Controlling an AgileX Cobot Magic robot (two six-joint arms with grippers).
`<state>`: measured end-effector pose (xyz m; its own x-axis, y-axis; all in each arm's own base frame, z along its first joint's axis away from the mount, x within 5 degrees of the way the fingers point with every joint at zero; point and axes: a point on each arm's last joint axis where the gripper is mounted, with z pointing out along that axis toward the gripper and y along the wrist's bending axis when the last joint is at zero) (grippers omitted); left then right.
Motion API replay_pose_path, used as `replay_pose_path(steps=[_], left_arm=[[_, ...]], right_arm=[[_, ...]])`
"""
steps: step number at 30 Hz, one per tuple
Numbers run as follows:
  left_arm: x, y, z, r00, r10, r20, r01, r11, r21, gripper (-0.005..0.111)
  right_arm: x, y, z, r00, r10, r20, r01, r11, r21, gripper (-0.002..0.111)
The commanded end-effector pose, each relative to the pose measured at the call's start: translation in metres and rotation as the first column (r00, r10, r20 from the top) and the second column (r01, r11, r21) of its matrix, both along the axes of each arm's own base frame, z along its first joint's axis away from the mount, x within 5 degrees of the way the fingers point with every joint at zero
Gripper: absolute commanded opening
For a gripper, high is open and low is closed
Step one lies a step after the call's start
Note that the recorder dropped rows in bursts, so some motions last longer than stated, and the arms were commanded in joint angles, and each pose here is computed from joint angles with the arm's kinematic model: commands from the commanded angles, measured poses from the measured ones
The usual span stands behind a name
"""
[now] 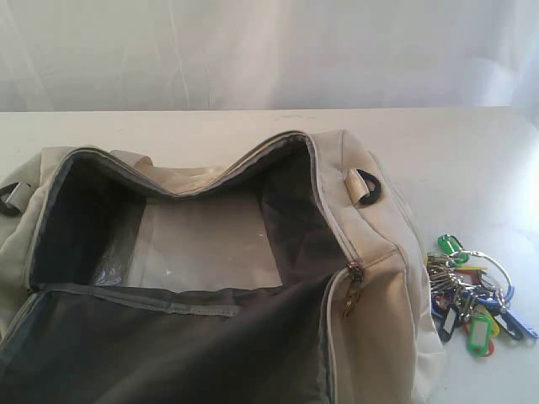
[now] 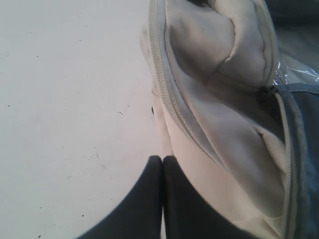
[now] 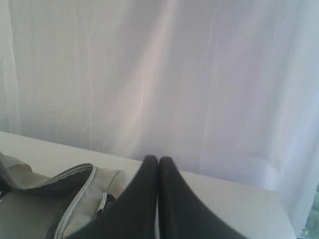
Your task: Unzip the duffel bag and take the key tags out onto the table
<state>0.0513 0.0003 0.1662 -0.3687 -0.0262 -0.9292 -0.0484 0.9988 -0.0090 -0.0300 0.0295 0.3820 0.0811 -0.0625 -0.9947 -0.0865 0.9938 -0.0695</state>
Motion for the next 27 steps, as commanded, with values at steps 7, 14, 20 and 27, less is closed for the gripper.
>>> replay_pose_path(steps=[7, 14, 20, 27], left_arm=[[0.0, 0.0, -0.001, 1.0, 0.002, 0.0, -0.002, 1.0, -0.002, 0.0], [0.0, 0.0, -0.001, 1.0, 0.002, 0.0, -0.002, 1.0, -0.002, 0.0], [0.0, 0.0, -0.001, 1.0, 0.002, 0.0, -0.002, 1.0, -0.002, 0.0], [0.0, 0.0, -0.001, 1.0, 0.002, 0.0, -0.002, 1.0, -0.002, 0.0]], right_arm=[[0.003, -0.002, -0.015, 1.0, -0.024, 0.015, 0.023, 0.999, 0.039, 0.0], [0.038, -0.025, -0.061, 0.974, -0.199, -0.108, 0.213, 0.967, 0.141, 0.0], [0.062, -0.033, -0.116, 0.95, -0.234, -0.207, 0.265, 0.955, 0.136, 0.0], [0.078, -0.037, -0.18, 0.911, -0.238, -0.338, 0.288, 0.952, 0.107, 0.0]])
